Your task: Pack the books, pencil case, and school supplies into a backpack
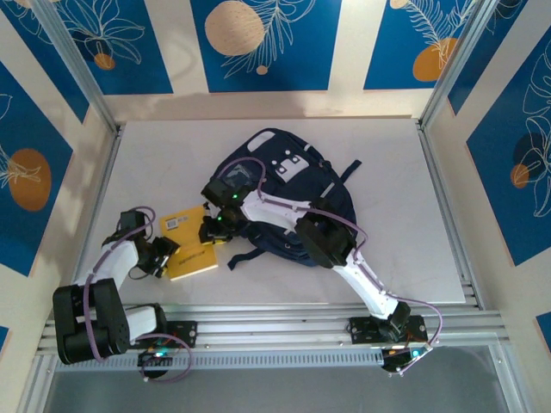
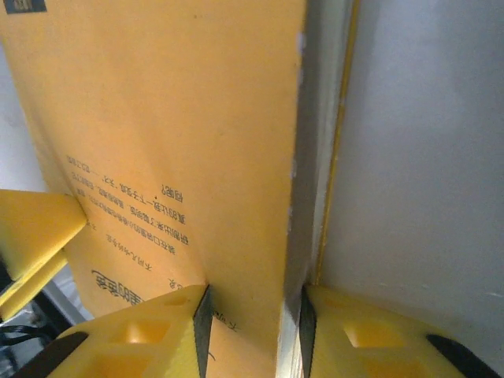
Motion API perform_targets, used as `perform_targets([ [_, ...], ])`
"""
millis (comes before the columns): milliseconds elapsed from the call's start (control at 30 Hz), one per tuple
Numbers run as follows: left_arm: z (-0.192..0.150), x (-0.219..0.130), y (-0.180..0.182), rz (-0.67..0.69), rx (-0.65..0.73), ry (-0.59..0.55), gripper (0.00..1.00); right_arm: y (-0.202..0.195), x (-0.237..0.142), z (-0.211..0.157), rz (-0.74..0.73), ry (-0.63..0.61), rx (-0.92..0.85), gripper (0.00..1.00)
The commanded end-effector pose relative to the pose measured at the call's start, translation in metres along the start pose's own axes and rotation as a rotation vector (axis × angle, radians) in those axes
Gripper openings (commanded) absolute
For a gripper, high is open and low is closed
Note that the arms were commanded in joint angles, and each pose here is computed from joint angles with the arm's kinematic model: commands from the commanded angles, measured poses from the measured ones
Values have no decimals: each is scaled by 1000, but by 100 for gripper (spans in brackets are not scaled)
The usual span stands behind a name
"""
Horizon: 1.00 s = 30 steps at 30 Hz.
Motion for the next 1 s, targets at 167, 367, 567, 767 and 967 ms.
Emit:
perform_targets([
  [167,-27,18,-35,-234,65,104,48,75,-15,-33,339,192,-35,30],
  [367,-26,6,-39,-250,74,83,46,63,-4,-23,294,159,-9,14],
  [567,-17,-33,-39,-177,160,1,70,58,-32,-12,266,62,-31,0],
  [767,4,-101,-44,-78,250,-201,83,72,-74,-8,390,42,-75,0],
  [967,16,-135,-48,-49,249,-310,85,86,-110,-10,465,20,-132,0],
])
Point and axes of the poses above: each hand's point on the last joint's axis, 136 mm out from that joint toward the fingers, its own x axis out along the fingers, its own y axis along the line the jaws close on, z = x × y, the point moved 3 cm from there along -x, back along the fingers, and after that the axes turned 14 degrees about x, right-handed, at the moved point
